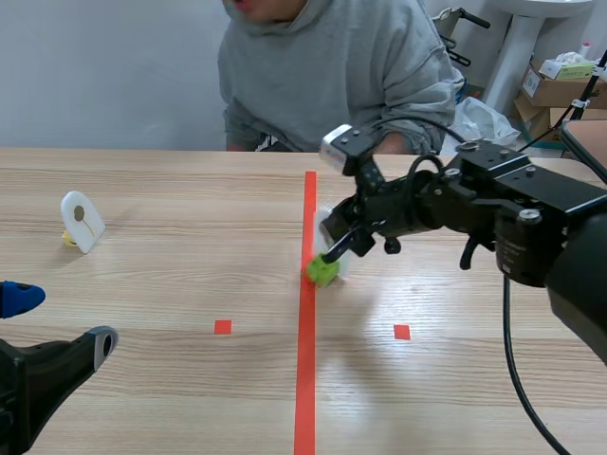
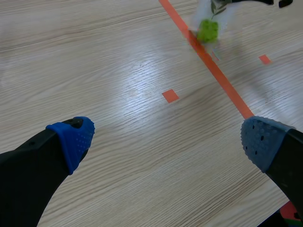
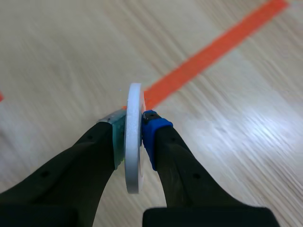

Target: Do the leaf sorting experiment

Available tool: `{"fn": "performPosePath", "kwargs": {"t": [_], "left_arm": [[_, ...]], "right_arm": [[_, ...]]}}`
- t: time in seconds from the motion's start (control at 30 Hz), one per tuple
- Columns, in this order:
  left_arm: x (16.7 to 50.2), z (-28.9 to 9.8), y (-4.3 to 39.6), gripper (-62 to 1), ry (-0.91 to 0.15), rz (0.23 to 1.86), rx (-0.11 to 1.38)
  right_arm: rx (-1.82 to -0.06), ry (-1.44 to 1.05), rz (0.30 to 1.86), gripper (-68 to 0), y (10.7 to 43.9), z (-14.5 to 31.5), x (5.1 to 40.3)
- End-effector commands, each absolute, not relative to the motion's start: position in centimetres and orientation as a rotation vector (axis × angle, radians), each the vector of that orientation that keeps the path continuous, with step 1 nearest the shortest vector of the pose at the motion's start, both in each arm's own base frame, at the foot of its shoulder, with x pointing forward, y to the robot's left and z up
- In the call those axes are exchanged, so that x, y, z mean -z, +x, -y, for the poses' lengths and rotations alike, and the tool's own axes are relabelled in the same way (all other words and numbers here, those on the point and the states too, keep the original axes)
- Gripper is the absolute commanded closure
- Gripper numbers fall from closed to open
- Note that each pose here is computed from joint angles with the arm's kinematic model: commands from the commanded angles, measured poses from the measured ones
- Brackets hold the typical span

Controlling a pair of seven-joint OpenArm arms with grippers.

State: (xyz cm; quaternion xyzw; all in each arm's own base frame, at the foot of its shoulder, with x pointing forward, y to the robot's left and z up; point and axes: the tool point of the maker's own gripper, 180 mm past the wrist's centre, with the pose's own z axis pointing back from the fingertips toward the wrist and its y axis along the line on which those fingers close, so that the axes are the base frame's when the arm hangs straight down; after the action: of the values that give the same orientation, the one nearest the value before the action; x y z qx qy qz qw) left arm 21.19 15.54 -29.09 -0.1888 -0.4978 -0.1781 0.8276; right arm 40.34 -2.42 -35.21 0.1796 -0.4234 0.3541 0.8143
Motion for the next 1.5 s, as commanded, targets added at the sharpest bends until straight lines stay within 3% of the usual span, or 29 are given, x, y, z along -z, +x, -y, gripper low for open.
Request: {"fn": "performPosePath", "kwargs": {"t": [0.0,0.17,0.33,0.57,0.77,1.27,1.37,1.47], "left_arm": [[28.0,-15.3,21.6,-62.3,-0.408,1.091,0.389],[27.9,-15.3,22.0,-62.3,-0.403,1.097,0.395],[27.5,-15.3,22.7,-62.3,-0.398,1.104,0.401],[27.5,-15.3,22.7,-62.3,-0.398,1.1,0.402],[27.6,-15.2,22.7,-62.3,-0.399,1.097,0.4],[27.6,-15.3,22.7,-62.3,-0.398,1.094,0.401],[27.6,-15.3,22.7,-62.3,-0.398,1.094,0.401],[27.7,-15.3,22.7,-62.3,-0.398,1.092,0.401]], "right_arm": [[-0.693,0.345,0.958,-3.2,41.5,5.6,33.8],[-0.466,0.212,1.005,-3.3,41.5,15.7,33.2],[-0.245,0.091,1.03,-3.2,39.4,25.9,32.6],[-0.064,-0.048,1.035,-1.6,36.9,34.0,31.7],[-0.025,-0.124,1.021,-1.6,36.7,35.7,31.8],[0.029,-0.09,0.94,-1.6,36.5,35.3,36.3],[0.027,-0.088,0.944,-6.9,36.4,35.2,36.4],[0.027,-0.087,0.957,-20.3,36.6,35.1,36.2]]}}
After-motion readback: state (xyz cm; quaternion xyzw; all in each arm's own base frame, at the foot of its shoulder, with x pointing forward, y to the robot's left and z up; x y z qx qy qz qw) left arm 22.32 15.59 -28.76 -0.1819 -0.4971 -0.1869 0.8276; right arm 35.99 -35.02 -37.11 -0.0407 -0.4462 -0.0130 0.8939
